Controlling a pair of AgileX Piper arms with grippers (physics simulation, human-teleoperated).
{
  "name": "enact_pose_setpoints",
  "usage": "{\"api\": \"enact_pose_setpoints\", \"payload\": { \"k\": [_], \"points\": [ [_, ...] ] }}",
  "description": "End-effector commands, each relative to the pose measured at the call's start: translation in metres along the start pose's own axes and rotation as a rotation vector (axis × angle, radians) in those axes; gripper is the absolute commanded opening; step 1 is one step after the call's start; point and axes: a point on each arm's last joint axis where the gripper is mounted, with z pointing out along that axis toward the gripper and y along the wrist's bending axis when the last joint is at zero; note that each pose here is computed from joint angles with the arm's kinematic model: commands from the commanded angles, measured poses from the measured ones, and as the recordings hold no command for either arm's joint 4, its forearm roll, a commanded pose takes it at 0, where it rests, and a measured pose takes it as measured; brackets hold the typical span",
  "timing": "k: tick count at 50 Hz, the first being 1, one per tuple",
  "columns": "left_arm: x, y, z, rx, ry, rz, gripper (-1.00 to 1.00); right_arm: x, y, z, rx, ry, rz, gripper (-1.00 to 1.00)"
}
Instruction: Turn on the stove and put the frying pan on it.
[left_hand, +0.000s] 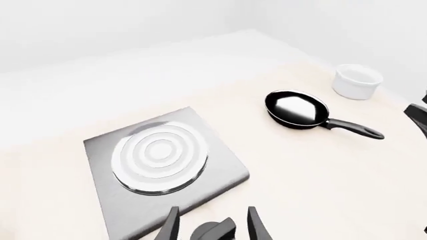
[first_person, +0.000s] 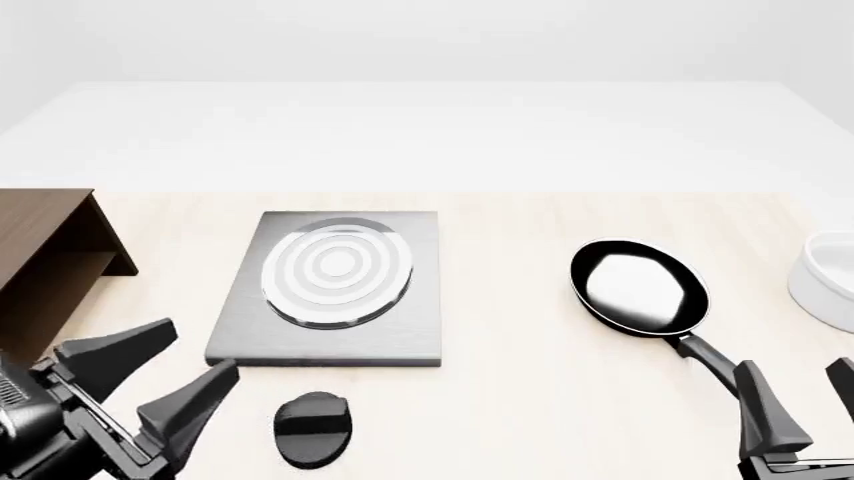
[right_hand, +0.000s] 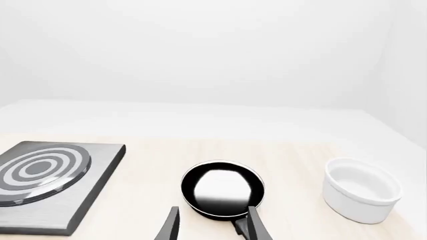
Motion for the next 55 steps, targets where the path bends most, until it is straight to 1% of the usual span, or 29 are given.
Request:
{"api": "enact_pose_setpoints", "payload": {
  "k": [1,3,5,8,10,13,14,15,17,18,19,26,30,31,32,33,35,37,39,40,43,44,45,47,48,49,51,54,55],
  "points": [
    [0.024,0.011,-0.029,-0.165,-0.099,-0.028,1.0,0.0,0.0,0.0,0.003,0.001,0.002,1.0],
    [0.031,0.013,-0.033,-0.206,-0.116,-0.015,1.0,0.0,0.0,0.0,0.003,0.0,-0.001,1.0],
    [0.038,0.014,-0.036,-0.24,-0.132,-0.025,1.0,0.0,0.0,0.0,0.004,0.0,-0.003,1.0],
    [0.046,0.017,-0.04,-0.315,-0.157,-0.001,1.0,0.0,0.0,0.0,0.005,0.001,-0.006,1.0],
    [0.056,0.02,-0.036,-0.338,-0.15,-0.026,1.0,0.0,0.0,0.0,0.005,0.0,-0.009,1.0],
    [0.066,0.022,-0.033,-0.373,-0.147,-0.027,1.0,0.0,0.0,0.0,0.007,-0.001,-0.01,1.0],
    [0.067,0.023,-0.033,-0.375,-0.15,-0.03,1.0,0.0,0.0,0.0,0.008,-0.001,-0.01,1.0],
    [0.067,0.025,-0.033,-0.417,-0.168,-0.027,1.0,0.0,0.0,0.0,0.009,0.0,-0.011,1.0],
    [0.07,0.026,-0.032,-0.434,-0.171,-0.036,1.0,0.0,-0.001,0.0,0.011,0.0,-0.013,1.0],
    [0.071,0.028,-0.033,-0.467,-0.184,-0.038,1.0,0.0,-0.001,0.0,0.013,-0.002,-0.014,1.0],
    [0.071,0.029,-0.033,-0.474,-0.196,-0.048,1.0,0.0,-0.001,0.0,0.013,-0.001,-0.014,1.0],
    [0.071,0.029,-0.033,-0.478,-0.216,-0.09,1.0,0.001,-0.001,0.0,0.018,0.006,-0.014,1.0],
    [0.07,0.03,-0.034,-0.49,-0.226,-0.092,1.0,0.002,-0.001,0.001,0.021,0.02,-0.007,1.0],
    [0.07,0.03,-0.034,-0.488,-0.228,-0.089,1.0,0.001,-0.002,0.001,0.027,0.021,0.002,1.0],
    [0.07,0.029,-0.034,-0.486,-0.228,-0.087,1.0,0.0,-0.002,0.003,0.032,0.029,0.026,1.0],
    [0.068,0.029,-0.034,-0.476,-0.242,-0.083,1.0,-0.006,-0.002,0.004,0.037,0.029,0.045,1.0],
    [0.068,0.029,-0.034,-0.478,-0.243,-0.081,1.0,-0.012,-0.004,0.006,0.058,0.029,0.047,1.0],
    [0.069,0.03,-0.034,-0.493,-0.241,-0.091,1.0,-0.018,-0.003,0.012,0.038,0.042,0.048,1.0],
    [0.069,0.03,-0.034,-0.494,-0.241,-0.096,1.0,-0.024,-0.004,0.019,0.041,0.05,0.038,1.0],
    [0.069,0.03,-0.034,-0.496,-0.242,-0.098,1.0,-0.023,-0.002,0.027,0.02,0.082,0.049,1.0],
    [0.069,0.031,-0.034,-0.508,-0.242,-0.106,1.0,-0.026,-0.004,0.043,0.029,0.136,0.053,1.0],
    [0.069,0.031,-0.034,-0.508,-0.242,-0.106,1.0,-0.026,-0.004,0.043,0.029,0.136,0.053,1.0],
    [0.069,0.031,-0.035,-0.51,-0.243,-0.109,1.0,-0.029,-0.004,0.049,0.033,0.155,0.069,1.0],
    [0.069,0.031,-0.035,-0.512,-0.241,-0.109,1.0,-0.03,-0.005,0.052,0.037,0.166,0.068,1.0],
    [0.069,0.031,-0.035,-0.514,-0.241,-0.108,1.0,-0.032,-0.007,0.057,0.054,0.188,0.094,1.0],
    [0.069,0.031,-0.035,-0.514,-0.241,-0.108,1.0,-0.032,-0.007,0.058,0.054,0.188,0.094,1.0],
    [0.069,0.031,-0.035,-0.517,-0.239,-0.108,1.0,-0.036,-0.008,0.06,0.066,0.203,0.125,1.0],
    [0.069,0.031,-0.035,-0.515,-0.241,-0.113,1.0,-0.037,-0.009,0.067,0.073,0.236,0.139,1.0],
    [0.069,0.031,-0.035,-0.513,-0.241,-0.117,1.0,-0.035,-0.01,0.072,0.081,0.263,0.138,1.0]
  ]
}}
